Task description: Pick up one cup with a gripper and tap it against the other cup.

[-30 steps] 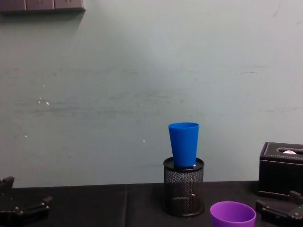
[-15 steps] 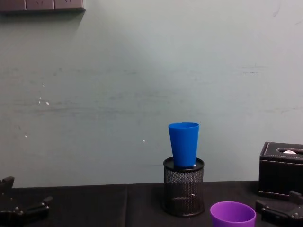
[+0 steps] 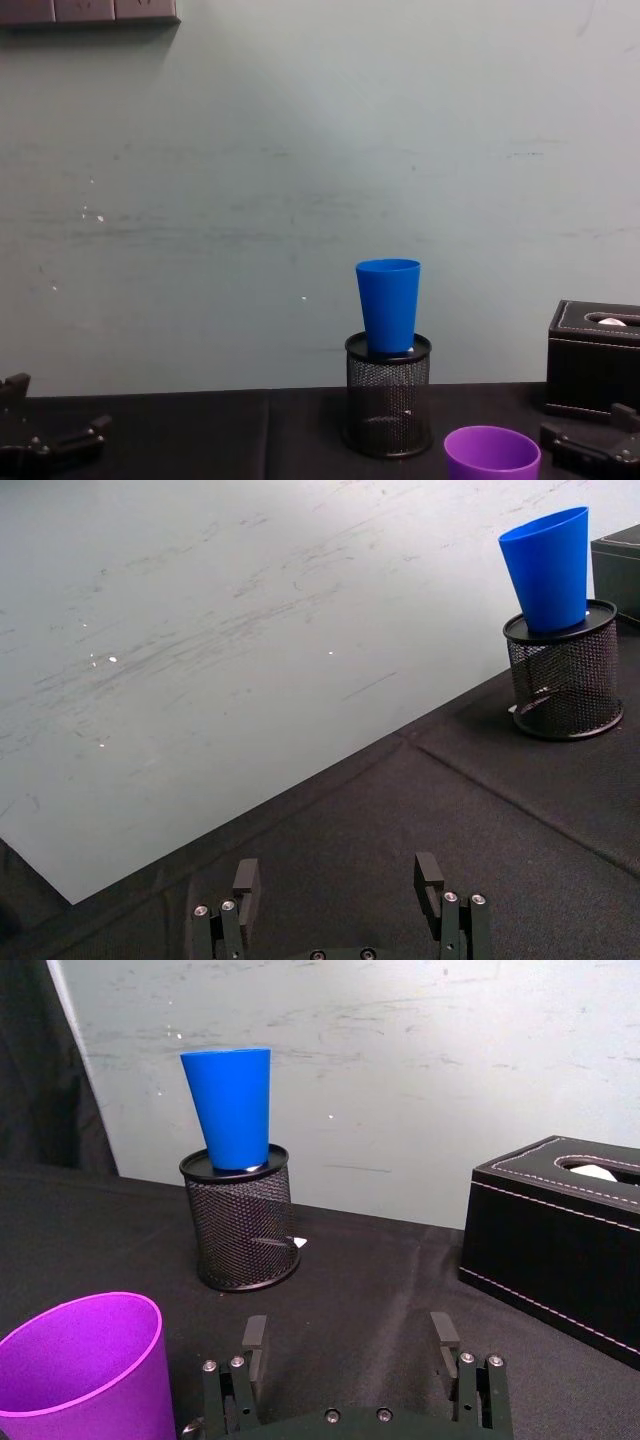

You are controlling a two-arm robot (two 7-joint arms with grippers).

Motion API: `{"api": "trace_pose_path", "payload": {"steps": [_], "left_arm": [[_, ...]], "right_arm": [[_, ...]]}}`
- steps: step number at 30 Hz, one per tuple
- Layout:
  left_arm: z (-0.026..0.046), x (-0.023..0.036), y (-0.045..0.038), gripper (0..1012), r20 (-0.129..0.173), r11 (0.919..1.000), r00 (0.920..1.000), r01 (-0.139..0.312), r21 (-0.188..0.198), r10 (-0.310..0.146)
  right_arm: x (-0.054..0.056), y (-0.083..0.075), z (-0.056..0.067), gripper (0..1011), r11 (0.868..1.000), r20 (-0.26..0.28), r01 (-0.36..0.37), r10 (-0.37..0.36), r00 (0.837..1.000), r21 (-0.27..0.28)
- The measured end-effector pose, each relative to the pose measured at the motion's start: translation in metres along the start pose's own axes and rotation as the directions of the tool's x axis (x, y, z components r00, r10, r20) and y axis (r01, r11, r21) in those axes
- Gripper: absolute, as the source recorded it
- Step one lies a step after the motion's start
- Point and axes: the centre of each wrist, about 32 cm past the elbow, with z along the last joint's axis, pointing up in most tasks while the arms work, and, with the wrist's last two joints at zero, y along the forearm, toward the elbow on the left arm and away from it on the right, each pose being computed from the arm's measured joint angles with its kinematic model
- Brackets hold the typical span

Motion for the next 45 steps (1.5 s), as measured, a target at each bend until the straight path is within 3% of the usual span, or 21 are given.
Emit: {"api": "trace_pose_path", "payload": {"steps": [45], "left_arm": [[0.0, 0.0, 0.0, 1011, 0.0, 1.0, 1.0, 0.0, 0.0, 0.0]], "right_arm": [[0.0, 0.0, 0.0, 1003, 1.0, 0.0, 0.0, 0.0, 1.0, 0.0]]}}
